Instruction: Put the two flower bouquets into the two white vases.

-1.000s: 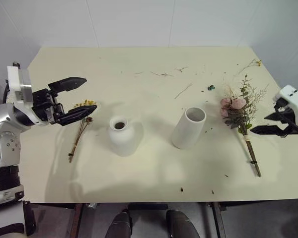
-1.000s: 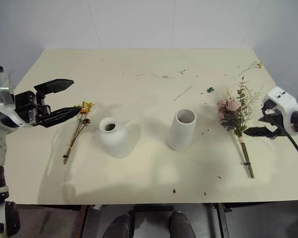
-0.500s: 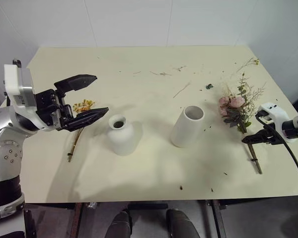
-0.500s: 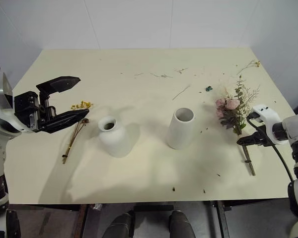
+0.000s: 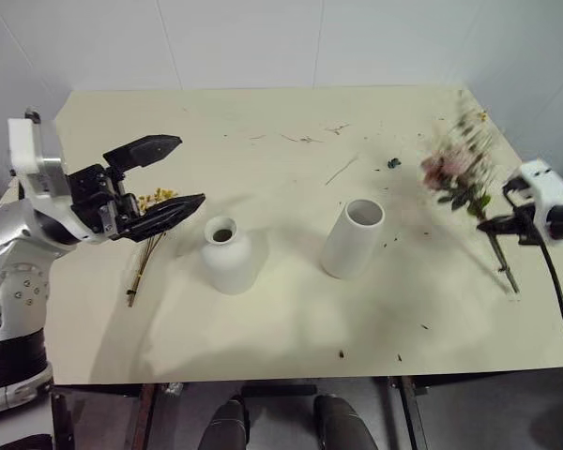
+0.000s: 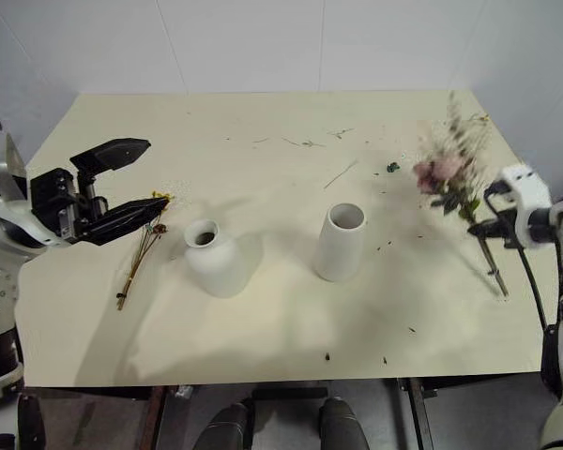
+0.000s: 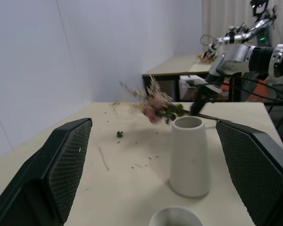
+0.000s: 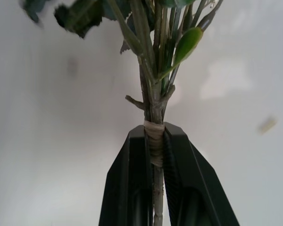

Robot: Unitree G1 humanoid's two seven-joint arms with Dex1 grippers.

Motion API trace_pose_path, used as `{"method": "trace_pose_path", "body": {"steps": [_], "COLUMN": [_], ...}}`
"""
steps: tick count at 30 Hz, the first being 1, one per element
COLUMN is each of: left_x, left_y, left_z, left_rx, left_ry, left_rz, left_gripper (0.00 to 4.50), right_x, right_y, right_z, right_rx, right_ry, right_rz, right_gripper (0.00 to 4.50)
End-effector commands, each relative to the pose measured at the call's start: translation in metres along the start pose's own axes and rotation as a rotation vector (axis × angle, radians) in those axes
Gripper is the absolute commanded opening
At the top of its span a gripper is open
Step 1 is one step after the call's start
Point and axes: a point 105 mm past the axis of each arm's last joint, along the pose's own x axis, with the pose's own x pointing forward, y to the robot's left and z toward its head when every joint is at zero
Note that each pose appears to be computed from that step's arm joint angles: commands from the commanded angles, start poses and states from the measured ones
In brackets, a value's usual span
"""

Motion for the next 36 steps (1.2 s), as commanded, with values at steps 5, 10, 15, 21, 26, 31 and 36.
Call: {"method": "trace_pose_path", "body": {"steps": [5, 10, 15, 21, 26, 31, 36], "left_x": [0.008, 0.011, 0.009, 0.008, 0.012, 0.017, 0.018], "left_y": [0.012, 0.017, 0.02, 0.016, 0.013, 0.013, 0.014], "left_z": [0.007, 0.004, -0.008, -0.018, -0.023, -0.023, -0.024], "left_rx": [0.045, 0.017, -0.014, -0.037, -0.031, -0.026, -0.027], "left_ry": [-0.029, -0.029, 0.008, 0.062, 0.082, 0.08, 0.078], "left_rz": [-0.022, -0.044, -0.066, -0.118, -0.15, -0.166, -0.17], "left_gripper": [4.5, 4.5, 4.5, 4.5, 4.5, 4.5, 4.5], "right_x": [-0.072, -0.111, -0.098, -0.085, -0.078, -0.082, -0.094], "right_y": [0.029, 0.086, 0.147, 0.166, 0.17, 0.172, 0.165], "right_z": [0.124, 0.152, 0.136, 0.123, 0.116, 0.121, 0.134], "right_rx": [-0.073, 0.01, -0.011, -0.057, -0.031, -0.029, -0.067], "right_ry": [-0.885, -1.23, -1.138, -1.085, -1.082, -1.118, -1.172], "right_rz": [0.009, 0.206, 0.459, 0.497, 0.511, 0.512, 0.473], "right_gripper": [0.04, 0.04, 0.04, 0.04, 0.04, 0.04, 0.04]}}
